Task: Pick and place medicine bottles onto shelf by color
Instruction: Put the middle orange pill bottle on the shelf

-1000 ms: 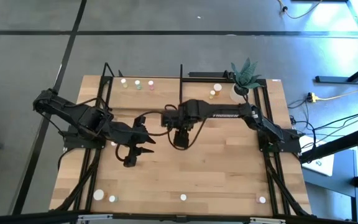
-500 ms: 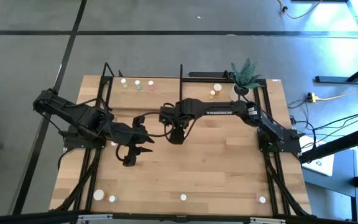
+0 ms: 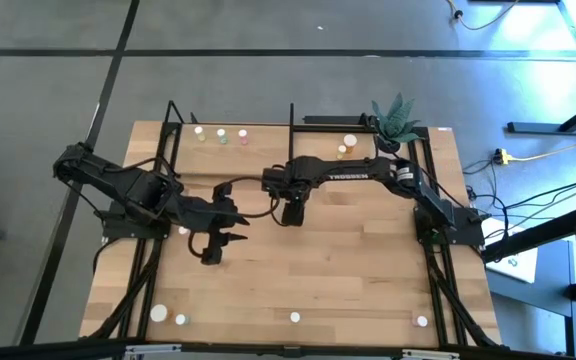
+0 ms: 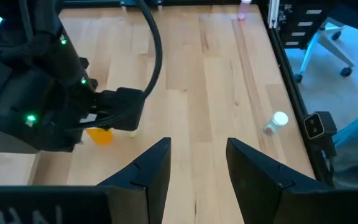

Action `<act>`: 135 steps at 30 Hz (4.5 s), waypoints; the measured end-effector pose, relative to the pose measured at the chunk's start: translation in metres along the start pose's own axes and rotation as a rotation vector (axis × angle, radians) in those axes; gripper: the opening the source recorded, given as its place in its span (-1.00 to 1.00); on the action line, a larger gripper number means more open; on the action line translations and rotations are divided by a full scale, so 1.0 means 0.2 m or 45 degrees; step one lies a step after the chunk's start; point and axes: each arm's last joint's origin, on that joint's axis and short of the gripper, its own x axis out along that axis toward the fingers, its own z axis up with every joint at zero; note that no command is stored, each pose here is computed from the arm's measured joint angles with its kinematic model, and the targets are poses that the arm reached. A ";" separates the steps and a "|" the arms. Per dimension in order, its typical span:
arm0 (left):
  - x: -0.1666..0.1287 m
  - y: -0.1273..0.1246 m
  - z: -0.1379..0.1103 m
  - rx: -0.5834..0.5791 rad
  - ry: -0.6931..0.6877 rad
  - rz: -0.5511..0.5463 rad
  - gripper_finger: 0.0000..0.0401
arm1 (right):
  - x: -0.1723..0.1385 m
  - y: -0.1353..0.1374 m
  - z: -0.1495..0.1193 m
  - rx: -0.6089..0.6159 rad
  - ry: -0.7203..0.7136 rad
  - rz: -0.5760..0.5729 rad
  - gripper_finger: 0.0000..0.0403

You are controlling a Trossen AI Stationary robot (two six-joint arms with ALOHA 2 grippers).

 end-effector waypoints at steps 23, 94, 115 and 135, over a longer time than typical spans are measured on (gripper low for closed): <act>0.00 0.01 0.00 -0.002 -0.021 0.069 -0.26 | 0.01 0.01 0.00 -0.153 -0.015 0.110 0.08; 0.53 0.22 -0.42 -0.276 -0.192 0.275 -0.26 | -1.40 -0.11 -0.65 -0.326 -0.724 0.079 0.29; 0.66 0.32 -0.78 -0.160 -0.251 0.326 -0.26 | -1.46 -0.11 -0.71 -0.253 -0.785 0.098 0.29; 0.82 0.53 -0.62 0.067 -0.315 0.114 -0.26 | -1.46 -0.11 -0.70 -0.220 -0.794 0.108 0.29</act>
